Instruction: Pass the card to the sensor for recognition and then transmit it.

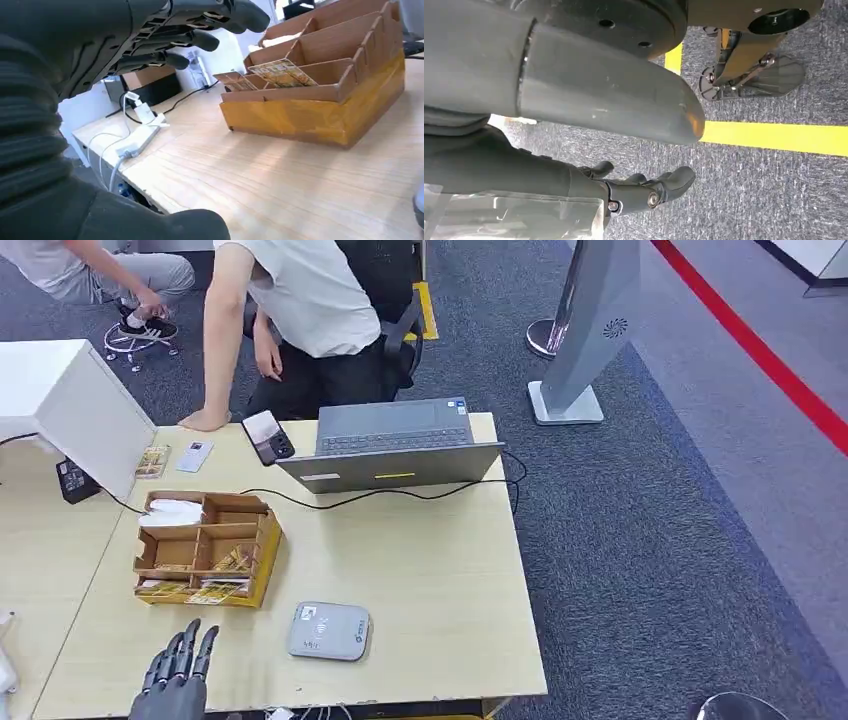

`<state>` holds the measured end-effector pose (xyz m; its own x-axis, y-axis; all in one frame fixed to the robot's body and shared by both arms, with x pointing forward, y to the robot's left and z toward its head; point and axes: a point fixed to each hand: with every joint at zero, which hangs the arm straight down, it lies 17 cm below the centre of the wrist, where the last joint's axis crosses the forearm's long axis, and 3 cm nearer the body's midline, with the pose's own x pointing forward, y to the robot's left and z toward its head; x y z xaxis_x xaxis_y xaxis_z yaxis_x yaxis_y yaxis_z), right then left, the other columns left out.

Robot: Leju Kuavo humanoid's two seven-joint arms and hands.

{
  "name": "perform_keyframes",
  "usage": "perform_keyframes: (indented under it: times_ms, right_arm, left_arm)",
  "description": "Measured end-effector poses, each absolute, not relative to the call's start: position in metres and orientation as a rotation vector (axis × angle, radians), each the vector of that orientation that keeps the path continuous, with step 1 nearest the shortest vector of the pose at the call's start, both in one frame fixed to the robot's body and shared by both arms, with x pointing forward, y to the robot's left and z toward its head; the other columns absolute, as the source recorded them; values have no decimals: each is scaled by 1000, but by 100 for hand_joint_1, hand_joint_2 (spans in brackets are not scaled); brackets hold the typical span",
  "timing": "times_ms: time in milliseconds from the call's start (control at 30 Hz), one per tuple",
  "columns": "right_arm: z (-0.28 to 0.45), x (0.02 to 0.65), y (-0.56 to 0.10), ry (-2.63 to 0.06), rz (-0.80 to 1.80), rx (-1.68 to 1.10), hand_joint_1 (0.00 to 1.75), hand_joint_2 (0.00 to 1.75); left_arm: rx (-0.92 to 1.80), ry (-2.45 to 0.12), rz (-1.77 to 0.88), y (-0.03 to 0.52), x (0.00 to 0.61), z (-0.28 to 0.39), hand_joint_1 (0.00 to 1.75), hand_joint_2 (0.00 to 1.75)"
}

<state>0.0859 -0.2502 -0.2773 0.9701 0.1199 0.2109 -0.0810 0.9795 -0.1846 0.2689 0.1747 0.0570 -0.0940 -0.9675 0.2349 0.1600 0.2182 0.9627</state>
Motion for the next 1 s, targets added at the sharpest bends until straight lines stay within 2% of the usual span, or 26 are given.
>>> perform_keyframes:
  times_ms: [400, 700, 1000]
  right_arm:
    - [-277, 87, -246, -226, 118, -180, 0, 0]
    - [-276, 88, -245, -228, 114, -178, 0, 0]
    - [-276, 89, -242, -230, 111, -176, 0, 0]
  left_arm:
    - [1065, -1347, -1002, 216, 301, 99, 0, 175]
    - [1124, -1312, -889, 250, 308, 105, 0, 175]
    - [1133, -1286, -853, 259, 307, 103, 0, 175]
